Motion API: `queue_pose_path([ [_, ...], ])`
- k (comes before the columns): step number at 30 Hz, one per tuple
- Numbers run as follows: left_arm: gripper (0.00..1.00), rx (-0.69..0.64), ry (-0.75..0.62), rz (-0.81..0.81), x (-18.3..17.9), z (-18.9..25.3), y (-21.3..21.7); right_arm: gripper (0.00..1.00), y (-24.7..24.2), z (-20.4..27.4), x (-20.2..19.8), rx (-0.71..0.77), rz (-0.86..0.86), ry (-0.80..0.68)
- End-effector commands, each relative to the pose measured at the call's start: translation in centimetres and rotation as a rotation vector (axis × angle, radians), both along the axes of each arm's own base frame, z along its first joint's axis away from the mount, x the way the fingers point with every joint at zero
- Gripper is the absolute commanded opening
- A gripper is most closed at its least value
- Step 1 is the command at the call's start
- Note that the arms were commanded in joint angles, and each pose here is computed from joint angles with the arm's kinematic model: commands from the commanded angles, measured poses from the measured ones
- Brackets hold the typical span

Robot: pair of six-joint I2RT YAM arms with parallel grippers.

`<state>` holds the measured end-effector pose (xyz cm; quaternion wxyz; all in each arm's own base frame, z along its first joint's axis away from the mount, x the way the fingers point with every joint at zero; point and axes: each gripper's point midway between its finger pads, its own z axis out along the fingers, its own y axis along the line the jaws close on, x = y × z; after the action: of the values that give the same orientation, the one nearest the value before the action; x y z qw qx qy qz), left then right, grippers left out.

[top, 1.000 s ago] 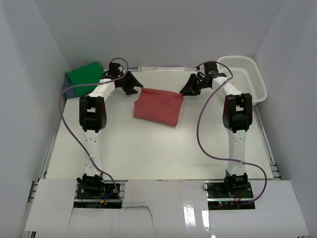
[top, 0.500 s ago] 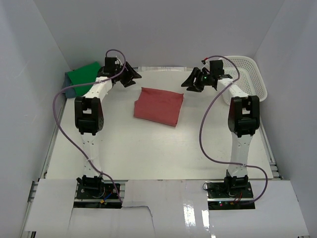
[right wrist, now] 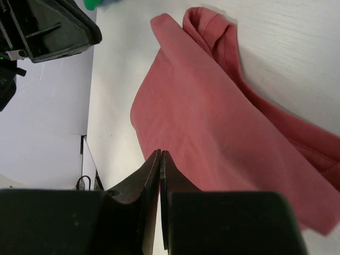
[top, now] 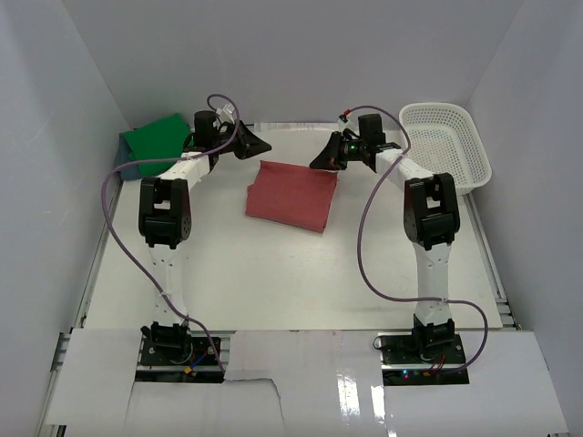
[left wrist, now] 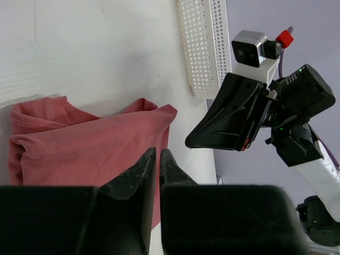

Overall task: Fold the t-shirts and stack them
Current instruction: Smooth out wrinkles on the folded tshirt

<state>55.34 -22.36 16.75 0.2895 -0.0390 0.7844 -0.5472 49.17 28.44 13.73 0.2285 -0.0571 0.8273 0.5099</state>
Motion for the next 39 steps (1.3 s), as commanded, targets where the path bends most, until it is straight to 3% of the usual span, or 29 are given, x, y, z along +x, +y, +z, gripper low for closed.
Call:
queue_pose_path([
  [1, 0.20, -0.051, -0.073, -0.117, -0.5, 2.2, -2.1, 0.08, 0.9, 0.3, 1.1, 0.058, 0.026, -0.009],
  [2, 0.26, -0.056, -0.041, -0.134, -0.4, 0.8, -2.3, 0.08, 1.1, -0.4, 1.2, 0.061, 0.026, 0.002],
  [7, 0.35, -0.060, 0.022, -0.156, 0.0, -2.4, -3.1, 0.08, 1.5, -2.4, 1.4, 0.089, 0.029, 0.040],
  [20, 0.37, 0.010, 0.038, -0.126, 2.6, -8.6, -3.9, 0.08, 0.4, -8.2, 4.3, 0.044, -0.042, 0.078],
  [28, 0.40, 0.202, 0.016, 0.003, 4.4, -11.6, -2.9, 0.08, -0.7, -10.4, 4.7, -0.012, -0.084, 0.092],
  [31, 0.40, 0.224, 0.009, 0.020, 4.5, -10.8, -2.6, 0.08, -0.6, -9.1, 5.0, -0.004, -0.083, 0.069],
  [34, 0.41, 0.226, -0.040, 0.041, 4.6, -7.3, -2.4, 0.08, -0.5, -6.9, 5.7, 0.015, -0.091, 0.040],
  [39, 0.42, 0.207, -0.155, 0.083, 4.5, 1.4, -2.0, 0.12, 0.2, -0.3, 7.0, 0.077, -0.072, -0.053],
])
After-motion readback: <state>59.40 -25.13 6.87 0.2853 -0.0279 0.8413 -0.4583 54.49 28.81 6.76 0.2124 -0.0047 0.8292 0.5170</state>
